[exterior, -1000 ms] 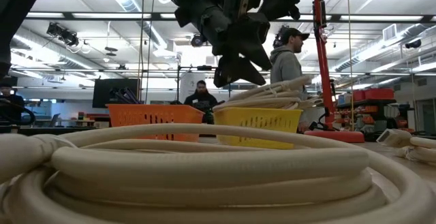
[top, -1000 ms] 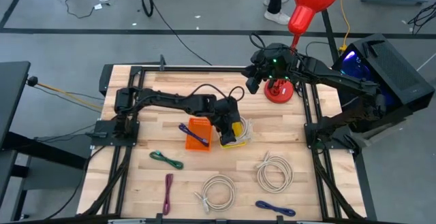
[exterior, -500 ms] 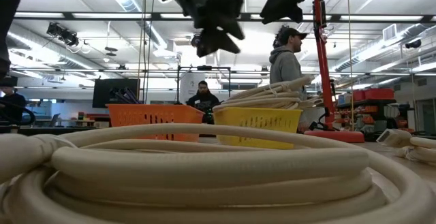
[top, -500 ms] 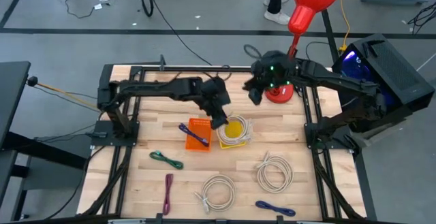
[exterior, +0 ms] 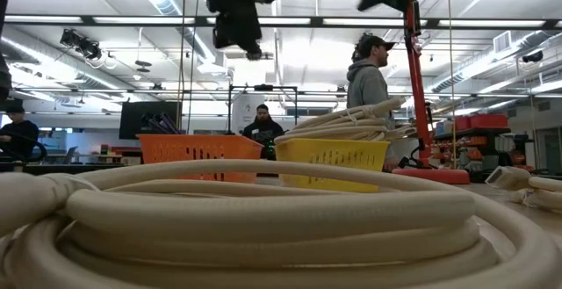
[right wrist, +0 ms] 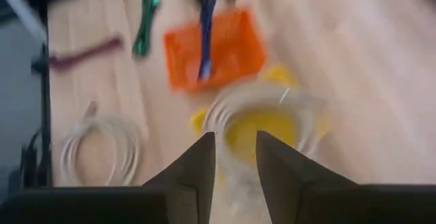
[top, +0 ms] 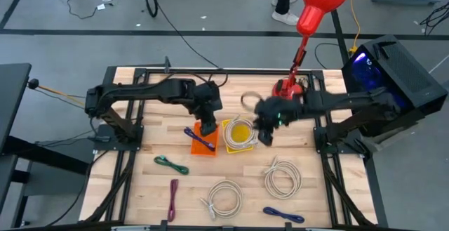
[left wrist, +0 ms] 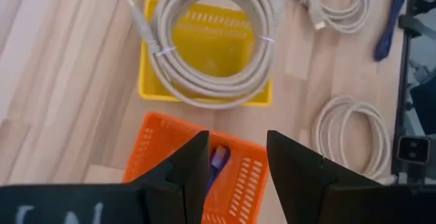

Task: Pick & Place USB Port
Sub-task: Put the brown HDMI cable into the yellow bin

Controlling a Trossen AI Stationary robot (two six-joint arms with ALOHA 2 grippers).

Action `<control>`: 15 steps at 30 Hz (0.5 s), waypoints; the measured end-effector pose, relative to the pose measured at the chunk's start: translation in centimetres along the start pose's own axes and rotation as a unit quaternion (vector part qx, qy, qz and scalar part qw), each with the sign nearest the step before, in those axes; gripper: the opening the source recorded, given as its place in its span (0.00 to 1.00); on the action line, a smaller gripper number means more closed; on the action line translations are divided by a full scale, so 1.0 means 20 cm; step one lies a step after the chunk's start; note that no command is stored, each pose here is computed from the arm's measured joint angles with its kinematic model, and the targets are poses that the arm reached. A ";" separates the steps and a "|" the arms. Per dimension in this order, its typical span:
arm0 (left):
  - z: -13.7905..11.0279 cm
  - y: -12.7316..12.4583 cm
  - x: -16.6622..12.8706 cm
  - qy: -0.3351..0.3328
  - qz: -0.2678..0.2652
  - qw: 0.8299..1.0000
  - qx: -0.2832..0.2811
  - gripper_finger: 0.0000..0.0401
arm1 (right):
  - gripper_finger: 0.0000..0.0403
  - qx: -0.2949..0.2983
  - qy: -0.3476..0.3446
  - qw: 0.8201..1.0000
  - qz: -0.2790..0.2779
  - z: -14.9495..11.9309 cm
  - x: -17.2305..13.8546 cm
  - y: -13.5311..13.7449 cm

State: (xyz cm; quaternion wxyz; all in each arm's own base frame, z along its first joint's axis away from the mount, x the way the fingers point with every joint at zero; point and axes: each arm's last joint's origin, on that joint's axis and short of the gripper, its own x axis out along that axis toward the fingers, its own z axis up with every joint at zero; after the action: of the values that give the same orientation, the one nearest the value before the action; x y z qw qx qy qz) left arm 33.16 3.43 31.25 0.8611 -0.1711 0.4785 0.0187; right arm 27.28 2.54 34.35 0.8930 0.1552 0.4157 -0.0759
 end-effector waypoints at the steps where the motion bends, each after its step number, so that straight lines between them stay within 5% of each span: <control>1: 0.00 -0.02 -0.01 -0.002 -0.002 1.000 0.003 0.38 | 0.27 0.005 0.018 1.000 0.001 -0.04 0.03 0.02; 6: -0.06 -0.08 -0.15 -0.016 0.021 0.999 0.020 0.38 | 0.27 0.045 0.076 0.996 -0.002 -0.28 0.15 0.11; 15: -0.19 -0.11 -0.55 -0.135 0.095 0.986 -0.001 0.38 | 0.27 0.141 0.039 0.986 0.074 -0.52 0.23 0.24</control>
State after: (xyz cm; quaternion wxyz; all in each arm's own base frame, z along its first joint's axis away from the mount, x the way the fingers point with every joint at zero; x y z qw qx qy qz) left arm 24.59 1.58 39.24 0.9119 -0.1216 0.3718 0.1239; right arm 24.03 10.50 25.65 0.8484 0.3131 0.4224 -0.0615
